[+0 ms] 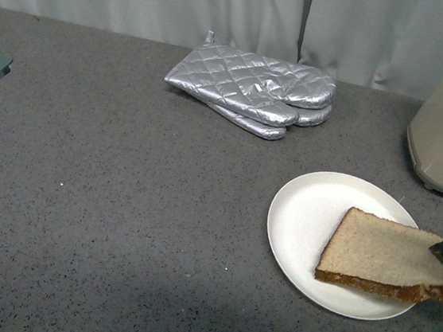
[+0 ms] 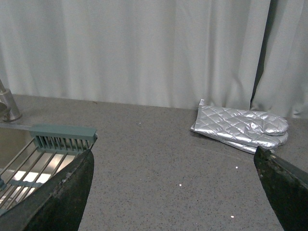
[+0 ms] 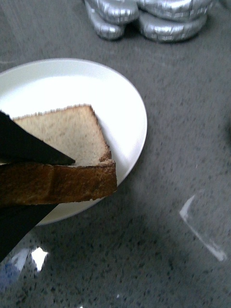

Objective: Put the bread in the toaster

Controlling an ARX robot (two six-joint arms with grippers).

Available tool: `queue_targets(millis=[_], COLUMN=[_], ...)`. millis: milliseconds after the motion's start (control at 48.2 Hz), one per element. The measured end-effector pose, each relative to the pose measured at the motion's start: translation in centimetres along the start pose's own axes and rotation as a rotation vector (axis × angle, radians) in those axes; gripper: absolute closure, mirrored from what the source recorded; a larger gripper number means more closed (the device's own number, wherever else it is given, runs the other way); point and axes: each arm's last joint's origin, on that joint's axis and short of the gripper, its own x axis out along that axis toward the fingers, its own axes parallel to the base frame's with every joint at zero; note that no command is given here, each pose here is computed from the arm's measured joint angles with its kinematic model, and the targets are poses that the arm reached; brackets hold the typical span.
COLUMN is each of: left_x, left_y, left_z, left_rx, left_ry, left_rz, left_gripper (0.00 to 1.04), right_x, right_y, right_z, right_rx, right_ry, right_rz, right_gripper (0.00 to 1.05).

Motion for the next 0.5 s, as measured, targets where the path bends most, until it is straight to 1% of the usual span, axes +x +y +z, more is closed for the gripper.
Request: queue_targets(millis=[42,62,208,353,436,457,498], left_x=[0.0,0.0,0.0,0.0,0.0,0.0,0.0], left_y=[0.0,0.0,0.0,0.0,0.0,0.0,0.0], left_z=[0.0,0.0,0.0,0.0,0.0,0.0,0.0], left_rx=[0.000,0.000,0.000,0.000,0.000,0.000,0.000], left_ry=[0.000,0.000,0.000,0.000,0.000,0.000,0.000], left_rz=[0.000,0.000,0.000,0.000,0.000,0.000,0.000], left_gripper=[0.07,0.07,0.07,0.07,0.07,0.07,0.07], right_x=[-0.7,-1.0,-4.2,-8.6,-10.4,-11.0,-11.5], right_y=[0.9,1.4,5.3,9.7,11.1,11.3,11.4], right_z=[0.6,0.9,4.4,10.2,13.7,14.8,16.0], right_rx=[-0.001,-0.004,-0.008,0.062,0.105,0.121,0.144], right_ry=[-0.011,-0.022,-0.127,-0.284,-0.421,-0.482,-0.540], right_rz=[0.023,0.039,0.145,0.270,0.275,0.263,0.243], right_gripper=[1.00,1.02,1.02,1.02,1.02,1.02,1.02])
